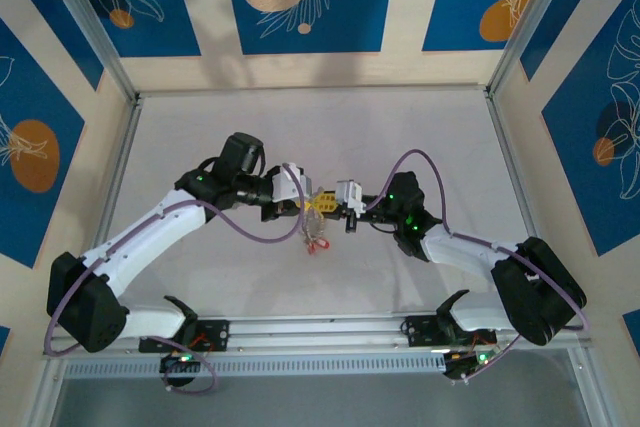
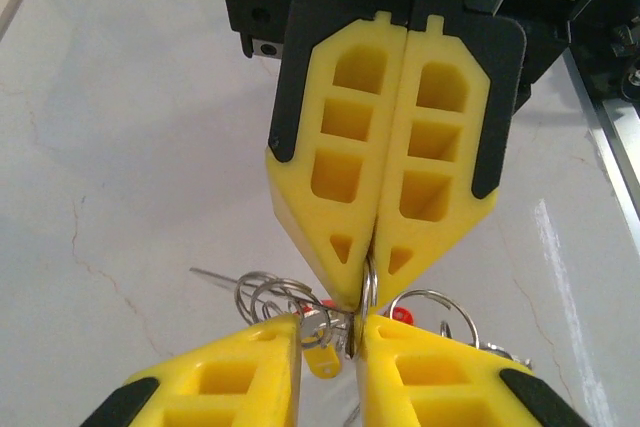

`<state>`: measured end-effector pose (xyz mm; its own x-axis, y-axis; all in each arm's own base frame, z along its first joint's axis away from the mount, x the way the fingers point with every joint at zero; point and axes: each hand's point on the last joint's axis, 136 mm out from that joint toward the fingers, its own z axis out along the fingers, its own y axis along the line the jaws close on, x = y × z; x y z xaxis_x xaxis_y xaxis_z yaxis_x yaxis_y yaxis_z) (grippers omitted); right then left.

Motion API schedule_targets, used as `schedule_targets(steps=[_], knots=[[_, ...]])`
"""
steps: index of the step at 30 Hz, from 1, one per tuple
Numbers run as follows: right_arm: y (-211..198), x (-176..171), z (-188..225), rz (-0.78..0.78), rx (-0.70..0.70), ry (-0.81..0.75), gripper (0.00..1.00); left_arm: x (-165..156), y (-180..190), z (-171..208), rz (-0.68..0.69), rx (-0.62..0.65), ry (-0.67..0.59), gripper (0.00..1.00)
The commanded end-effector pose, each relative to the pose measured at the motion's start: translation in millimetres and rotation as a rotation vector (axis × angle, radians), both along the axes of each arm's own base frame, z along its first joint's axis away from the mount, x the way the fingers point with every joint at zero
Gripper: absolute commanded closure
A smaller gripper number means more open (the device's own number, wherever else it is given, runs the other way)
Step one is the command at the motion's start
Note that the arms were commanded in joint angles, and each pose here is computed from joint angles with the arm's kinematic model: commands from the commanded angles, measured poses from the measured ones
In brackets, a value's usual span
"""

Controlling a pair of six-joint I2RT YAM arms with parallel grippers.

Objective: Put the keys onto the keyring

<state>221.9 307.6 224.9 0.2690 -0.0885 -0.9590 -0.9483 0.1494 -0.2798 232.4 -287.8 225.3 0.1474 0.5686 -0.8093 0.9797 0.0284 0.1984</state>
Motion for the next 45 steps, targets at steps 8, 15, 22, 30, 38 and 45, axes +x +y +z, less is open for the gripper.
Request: schedule_targets(steps=[8,15,22,30,38,45], knots=[[2,-2,14,0.006,0.045,-0.054,1.0,-10,-6,2,-0.052,-0.073,0.006,1.0],[0,14,-6,-0.082,-0.084,-0.029,0.87,-4,5,3,0.016,0.042,-0.039,1.0],[2,20,-12,-0.11,-0.108,-0.023,0.84,-2,5,-2,0.037,0.138,-0.027,1.0],[5,19,-9,-0.105,-0.1,-0.038,0.84,-3,0,-10,0.023,0.199,0.0,1.0],[7,17,-12,-0.09,-0.104,-0.023,1.0,-5,-5,-4,0.011,0.187,0.012,1.0],[0,5,6,-0.021,0.009,-0.025,1.0,-15,7,-9,-0.011,0.159,-0.051,0.77]])
